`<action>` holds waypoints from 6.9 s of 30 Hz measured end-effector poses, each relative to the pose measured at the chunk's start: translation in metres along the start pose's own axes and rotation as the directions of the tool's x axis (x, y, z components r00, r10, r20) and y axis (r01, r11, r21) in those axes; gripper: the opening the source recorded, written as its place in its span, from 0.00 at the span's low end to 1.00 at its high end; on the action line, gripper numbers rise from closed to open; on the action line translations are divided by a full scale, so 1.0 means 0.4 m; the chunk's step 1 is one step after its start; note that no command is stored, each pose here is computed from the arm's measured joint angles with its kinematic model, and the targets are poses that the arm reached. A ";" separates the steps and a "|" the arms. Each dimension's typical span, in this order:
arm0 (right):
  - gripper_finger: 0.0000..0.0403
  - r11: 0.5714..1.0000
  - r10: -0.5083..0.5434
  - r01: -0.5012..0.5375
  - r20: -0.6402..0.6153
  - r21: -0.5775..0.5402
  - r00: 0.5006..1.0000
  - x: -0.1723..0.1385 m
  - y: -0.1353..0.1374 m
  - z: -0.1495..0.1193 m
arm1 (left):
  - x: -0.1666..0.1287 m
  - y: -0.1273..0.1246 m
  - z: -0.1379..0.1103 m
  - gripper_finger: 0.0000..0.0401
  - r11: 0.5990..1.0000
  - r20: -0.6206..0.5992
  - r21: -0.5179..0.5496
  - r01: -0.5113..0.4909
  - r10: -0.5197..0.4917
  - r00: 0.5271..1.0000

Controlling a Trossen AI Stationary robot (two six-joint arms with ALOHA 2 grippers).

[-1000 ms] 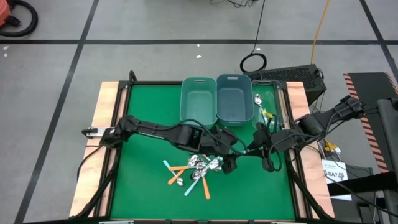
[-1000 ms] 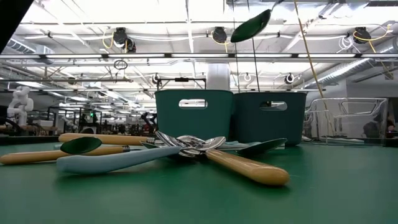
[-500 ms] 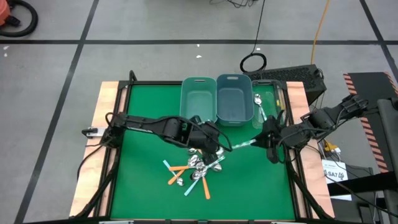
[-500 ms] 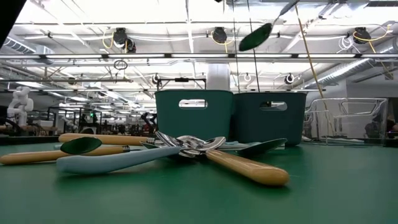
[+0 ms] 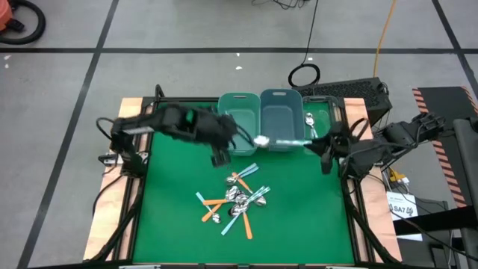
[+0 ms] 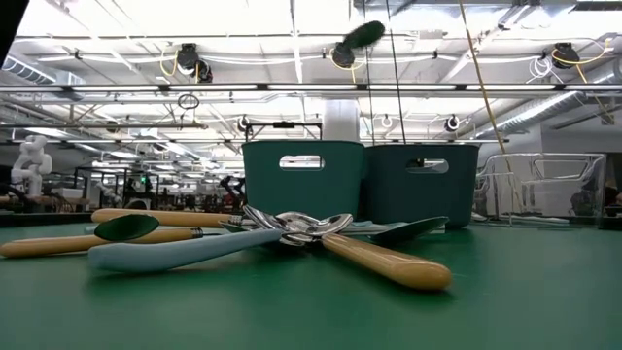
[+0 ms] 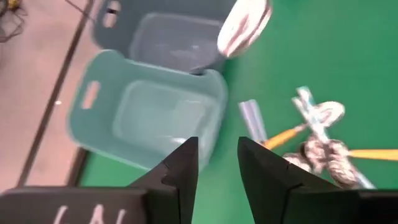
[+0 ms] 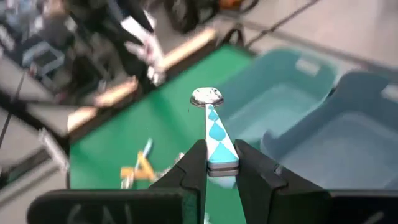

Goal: Sort silverware by color (type)
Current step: Put the green spoon into the transparent bin, then put the yellow spoon into the green bin

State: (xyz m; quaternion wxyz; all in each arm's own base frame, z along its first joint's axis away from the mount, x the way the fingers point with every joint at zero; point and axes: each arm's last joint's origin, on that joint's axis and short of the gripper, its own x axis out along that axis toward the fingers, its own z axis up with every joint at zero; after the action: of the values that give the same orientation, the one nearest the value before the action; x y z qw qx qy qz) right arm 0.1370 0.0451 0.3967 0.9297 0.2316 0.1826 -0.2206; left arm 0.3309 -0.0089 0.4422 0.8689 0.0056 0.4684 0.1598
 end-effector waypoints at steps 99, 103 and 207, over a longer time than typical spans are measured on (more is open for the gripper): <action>0.31 0.680 -0.708 0.694 -0.037 0.236 0.706 0.164 -0.316 -0.301 | 0.133 -0.092 -0.360 0.29 0.876 0.291 -0.437 0.204 -0.077 0.954; 0.31 0.741 -0.646 0.635 -0.028 0.219 0.763 0.152 -0.283 -0.249 | 0.144 -0.098 -0.358 0.29 0.868 0.280 -0.454 0.200 -0.074 0.957; 0.31 0.961 0.125 -0.070 -0.196 0.268 0.973 0.167 -0.153 -0.155 | 0.509 -0.366 -0.473 0.14 0.919 -0.265 0.227 0.322 -0.260 0.929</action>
State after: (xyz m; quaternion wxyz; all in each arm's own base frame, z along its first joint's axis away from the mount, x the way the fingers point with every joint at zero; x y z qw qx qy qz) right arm 0.1480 0.0066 0.2945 0.8765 0.3819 0.2383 -0.1705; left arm 0.3203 -0.1167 0.1475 0.8144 0.0336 0.5782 -0.0365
